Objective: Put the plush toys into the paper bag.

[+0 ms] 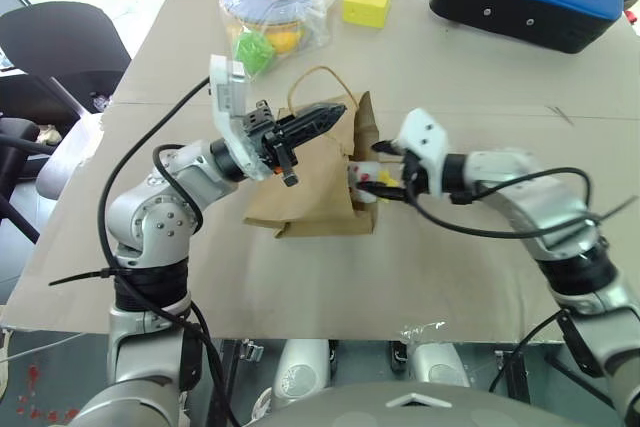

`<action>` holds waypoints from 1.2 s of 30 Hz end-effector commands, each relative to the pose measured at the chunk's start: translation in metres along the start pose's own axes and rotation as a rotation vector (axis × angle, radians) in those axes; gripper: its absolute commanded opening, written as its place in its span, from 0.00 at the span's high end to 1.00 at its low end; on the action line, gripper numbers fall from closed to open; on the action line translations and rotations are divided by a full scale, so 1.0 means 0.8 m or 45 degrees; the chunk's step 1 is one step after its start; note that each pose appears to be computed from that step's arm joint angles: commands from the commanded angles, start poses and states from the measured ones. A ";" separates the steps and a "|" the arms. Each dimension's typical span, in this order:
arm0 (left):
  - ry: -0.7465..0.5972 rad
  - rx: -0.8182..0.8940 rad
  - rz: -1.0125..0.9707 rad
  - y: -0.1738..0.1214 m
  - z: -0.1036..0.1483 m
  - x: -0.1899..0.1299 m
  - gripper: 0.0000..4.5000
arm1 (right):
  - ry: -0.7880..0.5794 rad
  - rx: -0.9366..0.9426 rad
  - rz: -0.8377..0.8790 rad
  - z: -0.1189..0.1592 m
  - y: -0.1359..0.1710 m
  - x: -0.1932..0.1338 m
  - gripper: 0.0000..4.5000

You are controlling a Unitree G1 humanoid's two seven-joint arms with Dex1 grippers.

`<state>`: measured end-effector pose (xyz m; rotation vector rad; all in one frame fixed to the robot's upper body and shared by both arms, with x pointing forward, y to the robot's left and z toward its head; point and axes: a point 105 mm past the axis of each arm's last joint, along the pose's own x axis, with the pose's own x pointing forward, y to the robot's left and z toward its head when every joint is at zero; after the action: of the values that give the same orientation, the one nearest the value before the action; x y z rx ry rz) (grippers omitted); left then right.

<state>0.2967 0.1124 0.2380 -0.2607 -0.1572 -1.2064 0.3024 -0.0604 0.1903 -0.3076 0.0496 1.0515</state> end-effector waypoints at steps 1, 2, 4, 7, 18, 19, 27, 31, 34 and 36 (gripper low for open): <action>-0.050 0.063 -0.045 -0.004 0.016 0.008 1.00 | -0.179 -0.020 -0.092 0.047 0.001 -0.037 0.23; -0.054 0.068 -0.050 -0.004 0.016 0.011 1.00 | -0.226 0.014 -0.133 0.055 -0.002 -0.048 0.23; -0.060 0.069 -0.060 -0.005 0.016 0.016 1.00 | -0.270 0.046 -0.205 0.065 -0.006 -0.069 0.23; -0.067 0.072 -0.072 -0.005 0.016 0.022 1.00 | -0.124 0.071 -0.427 0.041 -0.034 -0.110 0.23; -0.062 0.071 -0.128 -0.002 0.015 0.035 1.00 | 0.580 0.055 -0.658 -0.124 -0.096 -0.158 0.02; -0.062 0.073 -0.129 -0.002 0.016 0.035 1.00 | 0.602 0.056 -0.681 -0.132 -0.102 -0.158 0.07; -0.071 0.072 -0.101 -0.002 0.017 0.029 1.00 | 0.532 0.049 -0.686 -0.115 -0.098 -0.165 0.75; -0.067 0.045 -0.124 -0.006 0.016 0.029 1.00 | 0.017 0.121 -0.518 -0.008 -0.075 -0.137 0.99; -0.066 0.036 -0.151 -0.010 0.015 0.031 1.00 | -0.141 0.057 -0.383 0.037 -0.054 -0.104 0.99; -0.072 0.038 -0.158 -0.010 0.016 0.034 1.00 | -0.156 0.037 -0.323 0.044 -0.044 -0.081 0.99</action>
<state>0.3064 0.0910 0.2439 -0.2825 -0.1816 -1.2855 0.2979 -0.1372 0.2498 -0.2174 -0.0944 0.7757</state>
